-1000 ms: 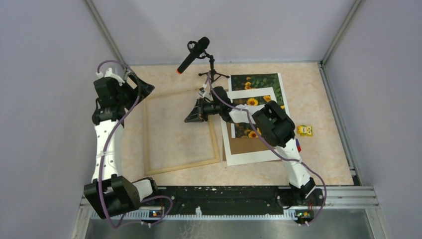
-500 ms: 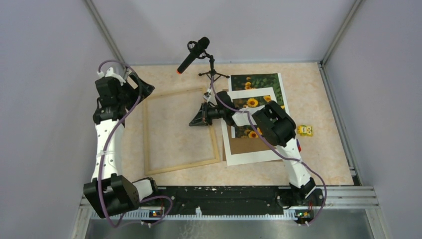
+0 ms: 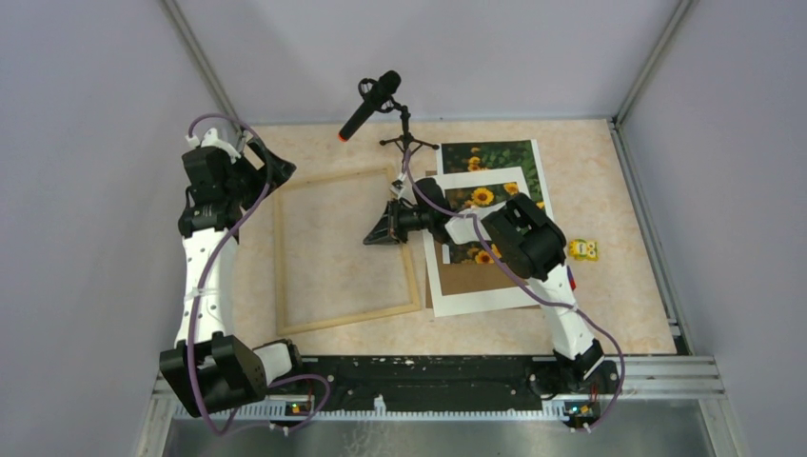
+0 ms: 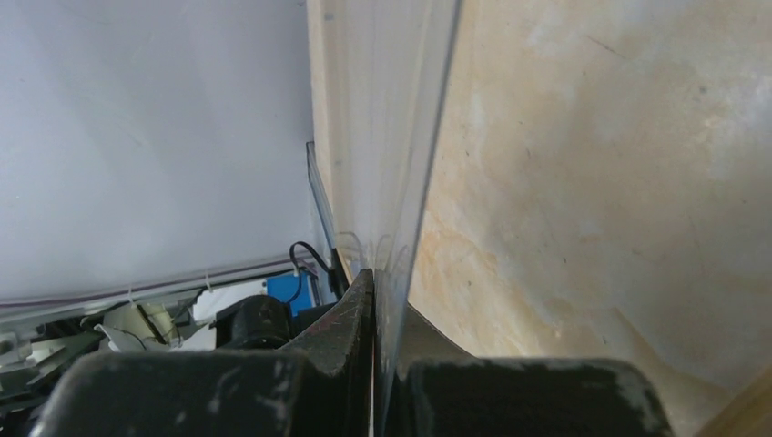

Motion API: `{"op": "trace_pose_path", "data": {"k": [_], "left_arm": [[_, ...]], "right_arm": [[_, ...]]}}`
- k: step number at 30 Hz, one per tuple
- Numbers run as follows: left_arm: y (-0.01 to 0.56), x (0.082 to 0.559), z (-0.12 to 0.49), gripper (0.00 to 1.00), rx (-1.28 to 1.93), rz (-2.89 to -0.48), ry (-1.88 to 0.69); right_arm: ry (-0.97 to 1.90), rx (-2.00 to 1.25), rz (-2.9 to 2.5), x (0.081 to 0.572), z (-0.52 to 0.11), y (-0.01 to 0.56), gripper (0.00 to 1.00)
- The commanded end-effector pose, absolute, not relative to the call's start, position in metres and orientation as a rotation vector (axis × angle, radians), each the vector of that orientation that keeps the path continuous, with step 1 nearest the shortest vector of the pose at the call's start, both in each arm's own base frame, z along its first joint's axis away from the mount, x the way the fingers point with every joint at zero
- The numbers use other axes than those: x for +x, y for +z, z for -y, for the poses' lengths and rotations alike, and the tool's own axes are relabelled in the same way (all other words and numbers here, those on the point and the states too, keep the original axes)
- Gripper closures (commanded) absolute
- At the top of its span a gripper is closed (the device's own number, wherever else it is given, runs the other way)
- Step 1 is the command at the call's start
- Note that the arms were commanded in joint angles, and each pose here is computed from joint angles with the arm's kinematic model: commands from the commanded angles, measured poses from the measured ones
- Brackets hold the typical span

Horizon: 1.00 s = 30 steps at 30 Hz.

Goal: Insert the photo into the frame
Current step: Place the photo frame item in the photo frame.

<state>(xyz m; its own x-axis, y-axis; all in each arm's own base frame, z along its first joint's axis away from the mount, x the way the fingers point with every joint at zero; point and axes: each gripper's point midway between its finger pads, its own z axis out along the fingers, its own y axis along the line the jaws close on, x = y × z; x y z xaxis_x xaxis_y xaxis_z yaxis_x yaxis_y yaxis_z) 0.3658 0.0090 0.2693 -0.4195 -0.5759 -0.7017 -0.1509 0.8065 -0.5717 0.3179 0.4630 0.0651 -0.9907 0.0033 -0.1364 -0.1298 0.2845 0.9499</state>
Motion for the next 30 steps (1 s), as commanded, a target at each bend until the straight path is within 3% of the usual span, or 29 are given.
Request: {"op": "trace_pose_path", "data": {"k": [1, 30], "left_arm": [[0.2763, 0.3717, -0.0064, 0.02, -0.499, -1.942, -0.531], [0.2731, 0.371, -0.0065, 0.02, -0.498, -1.942, -0.528]], "right_arm": [[1.834, -0.167, -2.33, 0.3261, -0.4615, 0.0888, 1.0], [1.844, -0.174, -2.35, 0.3241, -0.4545, 0.081, 1.0]]}}
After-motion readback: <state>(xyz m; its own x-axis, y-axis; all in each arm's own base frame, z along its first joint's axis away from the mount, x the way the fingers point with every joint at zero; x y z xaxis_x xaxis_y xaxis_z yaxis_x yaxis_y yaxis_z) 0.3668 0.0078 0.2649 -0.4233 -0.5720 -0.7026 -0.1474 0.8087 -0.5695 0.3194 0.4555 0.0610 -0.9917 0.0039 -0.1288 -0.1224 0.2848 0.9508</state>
